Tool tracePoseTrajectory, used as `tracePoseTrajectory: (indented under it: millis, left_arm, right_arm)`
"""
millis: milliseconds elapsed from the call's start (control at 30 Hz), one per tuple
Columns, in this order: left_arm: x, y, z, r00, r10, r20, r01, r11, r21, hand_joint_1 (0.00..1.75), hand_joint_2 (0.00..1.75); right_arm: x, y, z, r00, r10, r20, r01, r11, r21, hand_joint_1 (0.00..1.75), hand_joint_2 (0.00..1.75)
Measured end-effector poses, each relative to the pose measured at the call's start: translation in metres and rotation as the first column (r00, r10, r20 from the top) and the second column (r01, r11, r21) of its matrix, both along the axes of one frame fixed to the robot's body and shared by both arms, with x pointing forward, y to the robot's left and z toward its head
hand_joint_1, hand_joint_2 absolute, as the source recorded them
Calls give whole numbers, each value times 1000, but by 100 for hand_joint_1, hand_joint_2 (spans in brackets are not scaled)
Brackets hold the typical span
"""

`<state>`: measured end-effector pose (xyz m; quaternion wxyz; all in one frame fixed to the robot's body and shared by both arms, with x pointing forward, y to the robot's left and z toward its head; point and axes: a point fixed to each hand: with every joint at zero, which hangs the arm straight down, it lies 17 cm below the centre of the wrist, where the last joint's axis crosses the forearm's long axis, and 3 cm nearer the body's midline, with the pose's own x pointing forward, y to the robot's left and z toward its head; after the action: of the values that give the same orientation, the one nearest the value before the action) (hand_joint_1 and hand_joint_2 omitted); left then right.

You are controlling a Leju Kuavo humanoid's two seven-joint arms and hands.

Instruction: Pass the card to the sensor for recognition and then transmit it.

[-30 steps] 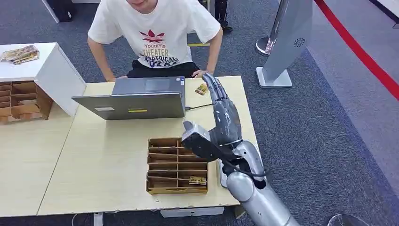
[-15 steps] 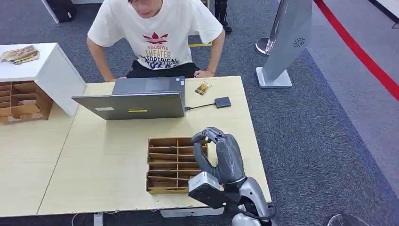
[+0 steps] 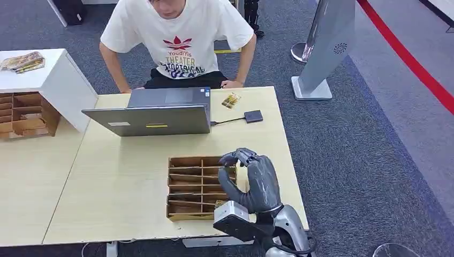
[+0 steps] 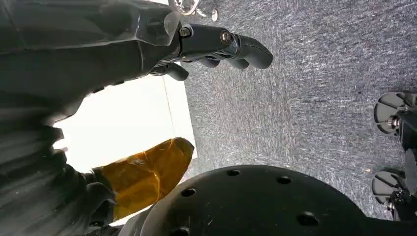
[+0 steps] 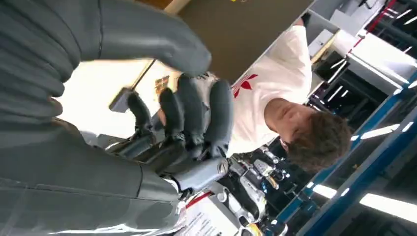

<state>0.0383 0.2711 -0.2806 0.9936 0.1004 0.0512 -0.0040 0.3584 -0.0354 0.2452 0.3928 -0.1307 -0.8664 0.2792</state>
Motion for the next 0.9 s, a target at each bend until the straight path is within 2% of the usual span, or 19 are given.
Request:
tracePoseTrajectory:
  millis: [100, 267, 333, 467, 900]
  left_arm:
    - [0, 0, 0, 1000, 5, 0, -5, 1000, 0, 0, 175]
    - [0, 0, 0, 1000, 10, 2, -10, 1000, -1, 0, 175]
    - [0, 0, 0, 1000, 11, 3, -11, 1000, -1, 0, 175]
    - [1, -1, 0, 1000, 12, 4, -12, 1000, -3, 0, 175]
    - [0, -2, 0, 1000, 17, 3, -17, 1000, -7, 0, 175]
  right_arm:
    - [1, 0, -6, 1000, -25, 12, 25, 999, -42, 56, 175]
    - [4, -1, -17, 997, -72, 31, 75, 991, -114, 35, 175]
    - [6, 0, -24, 996, -80, 26, 83, 987, -135, 31, 175]
    - [7, 2, -36, 996, -89, 14, 90, 981, -174, 40, 175]
    - [10, 7, -55, 996, -86, -11, 82, 971, -224, 47, 175]
